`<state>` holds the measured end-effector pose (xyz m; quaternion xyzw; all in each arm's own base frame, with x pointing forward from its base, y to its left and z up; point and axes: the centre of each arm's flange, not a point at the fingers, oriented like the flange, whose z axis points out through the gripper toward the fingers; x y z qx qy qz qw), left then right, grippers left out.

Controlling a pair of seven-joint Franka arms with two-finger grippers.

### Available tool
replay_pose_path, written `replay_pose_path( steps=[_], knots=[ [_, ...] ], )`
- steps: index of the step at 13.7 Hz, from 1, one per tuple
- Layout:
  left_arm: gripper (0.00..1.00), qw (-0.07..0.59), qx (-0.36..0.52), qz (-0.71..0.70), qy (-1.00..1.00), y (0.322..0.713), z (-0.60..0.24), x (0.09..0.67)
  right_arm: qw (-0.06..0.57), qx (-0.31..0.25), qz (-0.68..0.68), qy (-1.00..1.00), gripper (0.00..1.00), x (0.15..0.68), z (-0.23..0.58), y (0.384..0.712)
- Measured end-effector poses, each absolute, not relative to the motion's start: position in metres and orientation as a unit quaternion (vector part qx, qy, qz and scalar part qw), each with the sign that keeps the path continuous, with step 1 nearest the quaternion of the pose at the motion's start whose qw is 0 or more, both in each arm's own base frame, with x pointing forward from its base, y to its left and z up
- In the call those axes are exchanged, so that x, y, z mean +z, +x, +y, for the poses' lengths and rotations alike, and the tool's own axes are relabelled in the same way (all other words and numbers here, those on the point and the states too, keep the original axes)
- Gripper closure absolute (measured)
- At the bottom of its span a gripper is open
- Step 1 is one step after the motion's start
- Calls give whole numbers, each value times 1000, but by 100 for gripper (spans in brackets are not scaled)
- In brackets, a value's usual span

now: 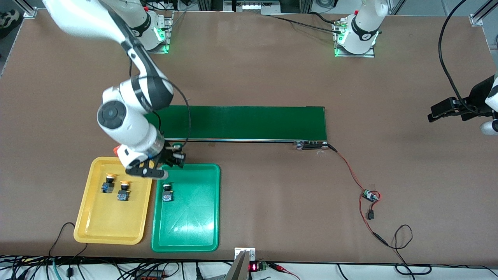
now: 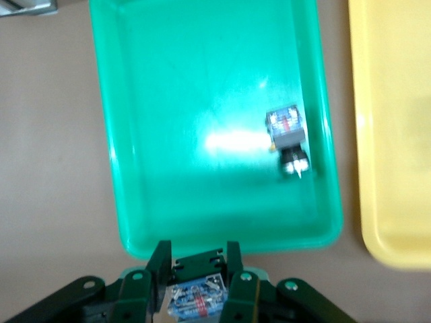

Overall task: Sort buttons by color to trays
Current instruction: 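Lower the button into the green tray and open the right gripper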

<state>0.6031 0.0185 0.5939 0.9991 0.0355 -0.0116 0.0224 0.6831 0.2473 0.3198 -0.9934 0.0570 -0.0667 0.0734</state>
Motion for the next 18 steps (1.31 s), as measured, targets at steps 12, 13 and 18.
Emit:
replay_pose_path(
  steps=[12, 13, 18],
  knots=[
    [0, 7, -16, 32, 999, 605, 18, 588, 78, -137, 53, -986, 45, 191, 249, 721],
    [0, 0, -15, 27, 1000, 605, 14, 589, 78, -137, 53, -986, 36, 191, 249, 721],
    [0, 1, -7, 13, 1000, 602, -1, 598, 69, -132, 49, -988, 0, 216, 246, 727]
  ],
)
